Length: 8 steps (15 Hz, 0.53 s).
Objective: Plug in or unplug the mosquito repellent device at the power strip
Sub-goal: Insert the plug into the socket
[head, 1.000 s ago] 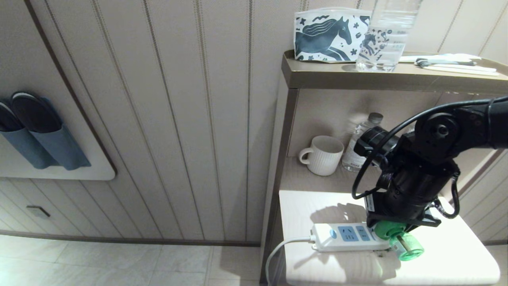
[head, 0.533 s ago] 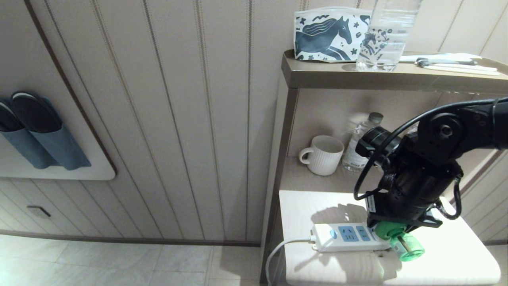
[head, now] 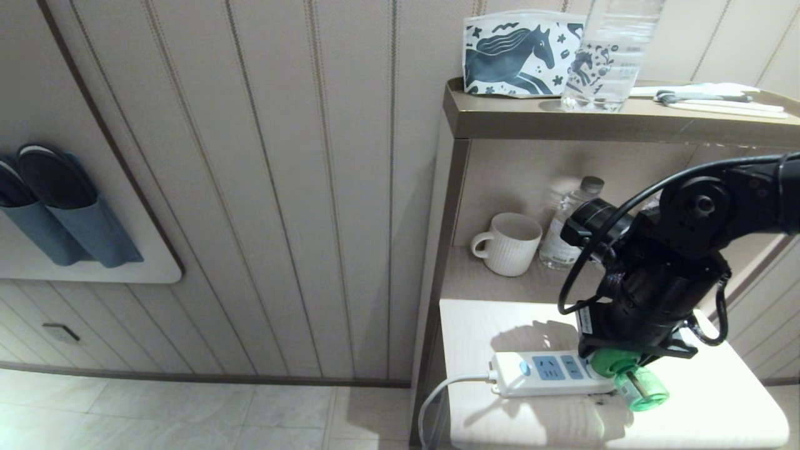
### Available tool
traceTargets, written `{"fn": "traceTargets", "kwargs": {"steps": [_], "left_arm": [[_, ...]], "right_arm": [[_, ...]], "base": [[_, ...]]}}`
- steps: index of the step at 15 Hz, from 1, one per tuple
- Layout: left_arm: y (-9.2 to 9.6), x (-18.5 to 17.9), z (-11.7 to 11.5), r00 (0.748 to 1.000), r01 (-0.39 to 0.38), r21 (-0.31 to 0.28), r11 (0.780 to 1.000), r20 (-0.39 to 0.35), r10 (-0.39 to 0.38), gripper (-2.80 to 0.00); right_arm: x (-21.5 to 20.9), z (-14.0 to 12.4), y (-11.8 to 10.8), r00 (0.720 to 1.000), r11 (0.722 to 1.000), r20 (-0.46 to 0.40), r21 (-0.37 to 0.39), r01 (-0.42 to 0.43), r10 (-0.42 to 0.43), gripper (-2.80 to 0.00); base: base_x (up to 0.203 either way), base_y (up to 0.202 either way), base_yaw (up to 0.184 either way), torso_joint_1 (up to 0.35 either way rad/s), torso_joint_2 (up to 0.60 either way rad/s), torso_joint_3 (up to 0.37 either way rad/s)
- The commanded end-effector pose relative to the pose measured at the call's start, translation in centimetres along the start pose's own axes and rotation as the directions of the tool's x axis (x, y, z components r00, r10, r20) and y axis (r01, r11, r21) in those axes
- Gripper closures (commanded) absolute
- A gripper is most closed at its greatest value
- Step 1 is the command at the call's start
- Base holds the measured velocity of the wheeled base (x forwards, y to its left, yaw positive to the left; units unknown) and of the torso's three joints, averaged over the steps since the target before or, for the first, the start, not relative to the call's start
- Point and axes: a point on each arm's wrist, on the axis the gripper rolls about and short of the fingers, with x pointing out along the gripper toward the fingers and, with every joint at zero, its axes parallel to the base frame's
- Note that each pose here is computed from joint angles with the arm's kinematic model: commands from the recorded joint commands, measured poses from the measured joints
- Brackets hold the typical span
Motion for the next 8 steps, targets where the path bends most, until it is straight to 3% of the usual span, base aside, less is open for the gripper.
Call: {"fn": "traceTargets", "kwargs": {"steps": [1,8], "left_arm": [[0.0,0.0,0.01,1.0,-0.001,0.0,1.0,0.001,0.001,0.0],[0.0,0.0,0.01,1.0,0.0,0.0,1.0,0.001,0.0,0.0]], "right_arm": [[-0.06,-0.02,-0.03,1.0,1.0,-0.002,0.004,0.001,-0.001,0.0],[-0.07,-0.06,-0.07,1.0,1.0,-0.004,0.003,0.002,-0.002,0.0]], "base": [[0.0,0.0,0.0,0.0,0.0,0.0],[0.0,0.0,0.0,0.0,0.0,0.0]]}}
